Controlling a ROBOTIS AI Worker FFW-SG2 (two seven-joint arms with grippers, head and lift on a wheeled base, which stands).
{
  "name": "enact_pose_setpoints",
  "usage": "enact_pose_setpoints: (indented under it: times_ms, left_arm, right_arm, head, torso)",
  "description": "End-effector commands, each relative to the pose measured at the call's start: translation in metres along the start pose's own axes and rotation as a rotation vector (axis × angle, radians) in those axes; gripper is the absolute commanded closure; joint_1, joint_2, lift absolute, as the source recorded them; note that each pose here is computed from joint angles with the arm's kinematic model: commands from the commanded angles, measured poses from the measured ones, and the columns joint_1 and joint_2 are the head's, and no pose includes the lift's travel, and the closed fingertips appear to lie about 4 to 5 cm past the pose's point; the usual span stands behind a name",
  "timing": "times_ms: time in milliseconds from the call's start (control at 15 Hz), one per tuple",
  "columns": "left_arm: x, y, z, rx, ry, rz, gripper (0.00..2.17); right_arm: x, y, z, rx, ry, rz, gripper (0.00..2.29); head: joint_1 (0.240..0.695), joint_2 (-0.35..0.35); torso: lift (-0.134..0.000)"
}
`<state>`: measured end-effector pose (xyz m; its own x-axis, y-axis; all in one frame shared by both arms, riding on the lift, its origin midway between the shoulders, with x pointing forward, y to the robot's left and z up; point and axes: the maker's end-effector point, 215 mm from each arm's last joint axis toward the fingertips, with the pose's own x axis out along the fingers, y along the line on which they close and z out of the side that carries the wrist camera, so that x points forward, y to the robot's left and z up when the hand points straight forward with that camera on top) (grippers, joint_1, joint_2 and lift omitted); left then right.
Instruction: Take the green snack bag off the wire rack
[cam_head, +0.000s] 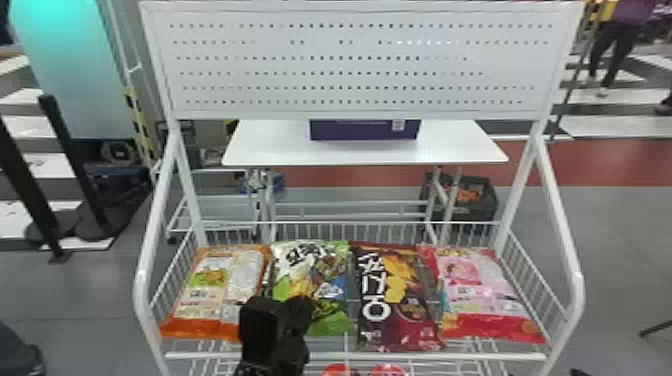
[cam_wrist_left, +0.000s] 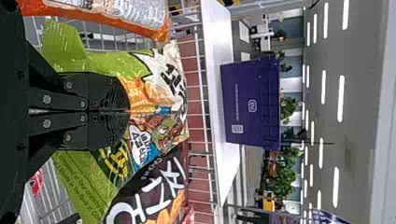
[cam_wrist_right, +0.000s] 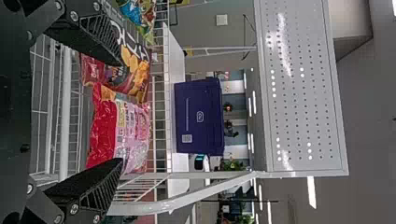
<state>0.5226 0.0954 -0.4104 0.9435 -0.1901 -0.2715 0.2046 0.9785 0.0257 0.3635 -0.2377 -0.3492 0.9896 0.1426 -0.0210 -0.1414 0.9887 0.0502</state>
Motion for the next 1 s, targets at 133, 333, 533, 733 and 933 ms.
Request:
enact_pose_setpoints:
  times_ms: [133,333,533,733,933]
  left_arm:
    - [-0.035,0.005,0.022,-0.065,-0.085,-0.008,1.74]
    - [-0.069,0.022,0.036,-0.085,-0.140,0.015,1.74]
    - [-0.110,0.036,0.058,-0.076,-0.231,0.029,1.74]
    - [-0.145,0.041,0.058,-0.053,-0.276,0.043,1.74]
    - [-0.175,0.055,0.062,-0.057,-0.322,0.066,1.74]
  right_arm:
    - [-0.001,0.004,-0.001,0.004,0.003,0.007,0.17]
    - [-0.001,0.007,-0.002,0.006,0.004,0.012,0.17]
    - [-0.001,0.008,-0.002,0.007,0.005,0.013,0.17]
    - [-0.001,0.010,-0.002,0.007,0.004,0.017,0.17]
    - [-0.001,0.010,-0.001,0.008,0.003,0.018,0.17]
  head:
    - [0.499,0.000]
    - [0.499,0.000]
    - [0.499,0.000]
    - [0.499,0.000]
    - [0.499,0.000]
  torso:
    - [0.000]
    - [0.000]
    - [0.000]
    - [0.000]
    - [0.000]
